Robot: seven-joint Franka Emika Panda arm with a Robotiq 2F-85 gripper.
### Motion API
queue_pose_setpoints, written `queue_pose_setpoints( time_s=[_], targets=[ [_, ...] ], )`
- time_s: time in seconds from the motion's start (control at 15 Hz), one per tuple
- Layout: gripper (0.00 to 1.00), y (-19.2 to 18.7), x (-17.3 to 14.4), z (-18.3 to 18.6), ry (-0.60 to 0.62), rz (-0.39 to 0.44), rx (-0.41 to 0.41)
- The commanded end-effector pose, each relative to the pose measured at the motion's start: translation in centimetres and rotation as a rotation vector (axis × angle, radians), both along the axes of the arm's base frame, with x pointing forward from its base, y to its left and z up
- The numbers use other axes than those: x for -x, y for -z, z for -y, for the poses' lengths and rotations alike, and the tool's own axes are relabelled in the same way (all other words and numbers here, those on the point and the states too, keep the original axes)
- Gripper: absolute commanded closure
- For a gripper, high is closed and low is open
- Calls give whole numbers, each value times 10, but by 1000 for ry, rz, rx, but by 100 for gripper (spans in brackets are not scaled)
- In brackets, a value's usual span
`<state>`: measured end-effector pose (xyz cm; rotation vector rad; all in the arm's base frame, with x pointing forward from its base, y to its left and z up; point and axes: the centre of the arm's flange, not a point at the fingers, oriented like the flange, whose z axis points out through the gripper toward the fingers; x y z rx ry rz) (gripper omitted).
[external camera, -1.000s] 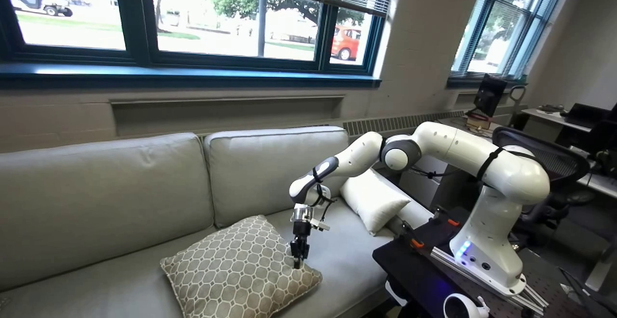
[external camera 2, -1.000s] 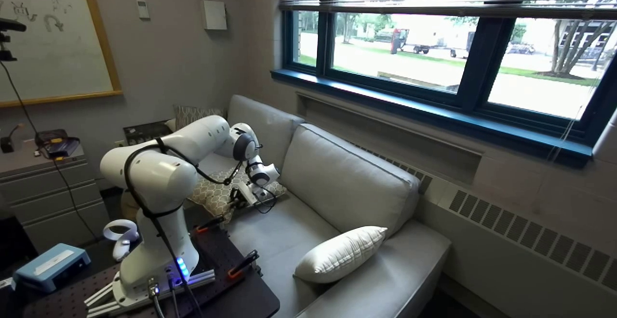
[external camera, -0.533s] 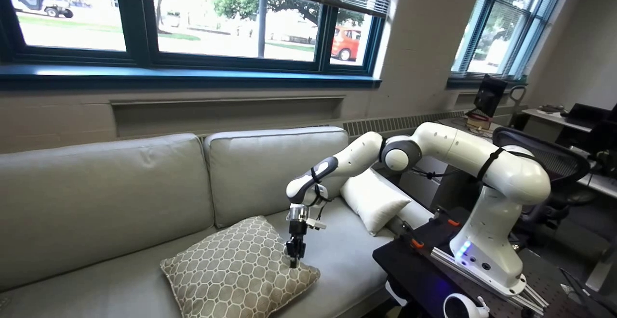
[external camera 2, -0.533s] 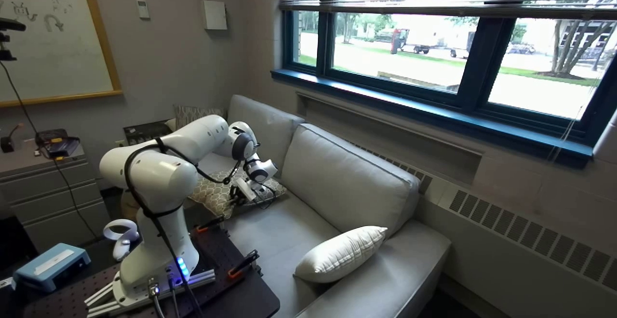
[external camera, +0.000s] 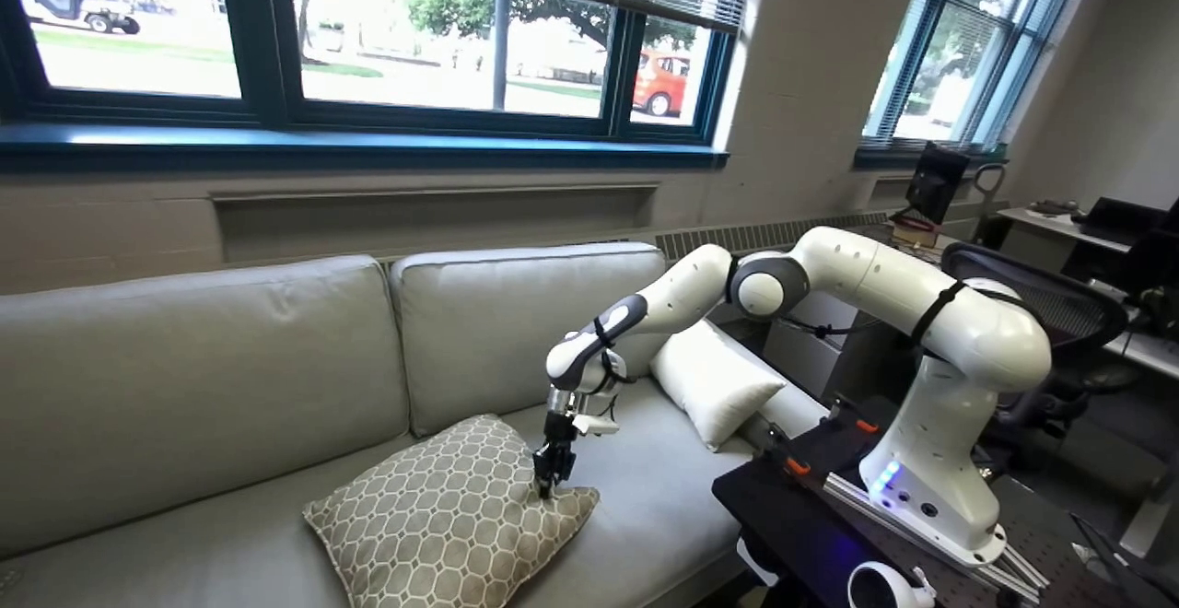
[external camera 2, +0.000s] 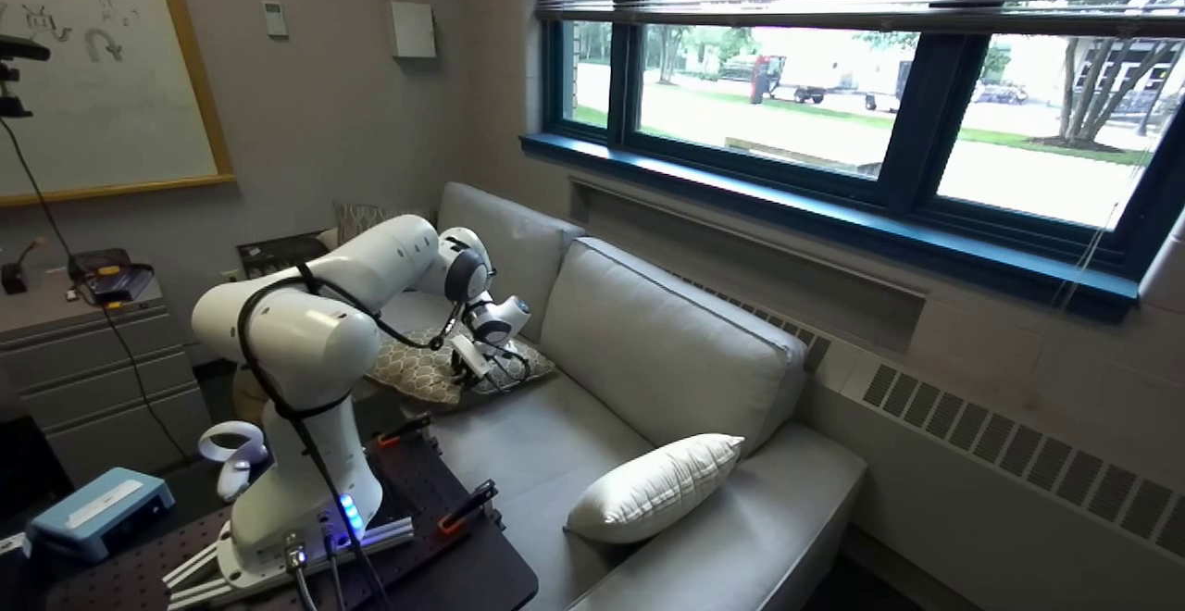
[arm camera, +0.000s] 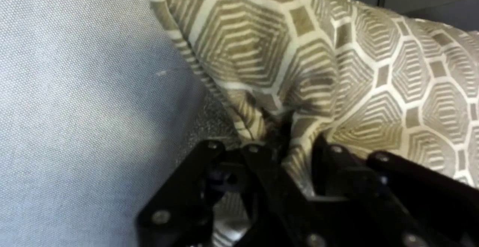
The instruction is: Put the pillows upright against the armrest
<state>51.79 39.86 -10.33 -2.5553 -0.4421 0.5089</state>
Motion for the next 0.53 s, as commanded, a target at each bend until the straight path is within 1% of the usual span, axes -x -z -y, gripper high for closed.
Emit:
queue_pose_setpoints(
  time_s=[0.0,0.07,0.2,0.47],
  targets=[
    [90,-52,37,29,142,110,-39],
    [90,-61,49,39,177,131,-42],
    [90,-64,64,53,255,178,-48],
    [90,-78,102,84,419,304,-59]
  ],
)
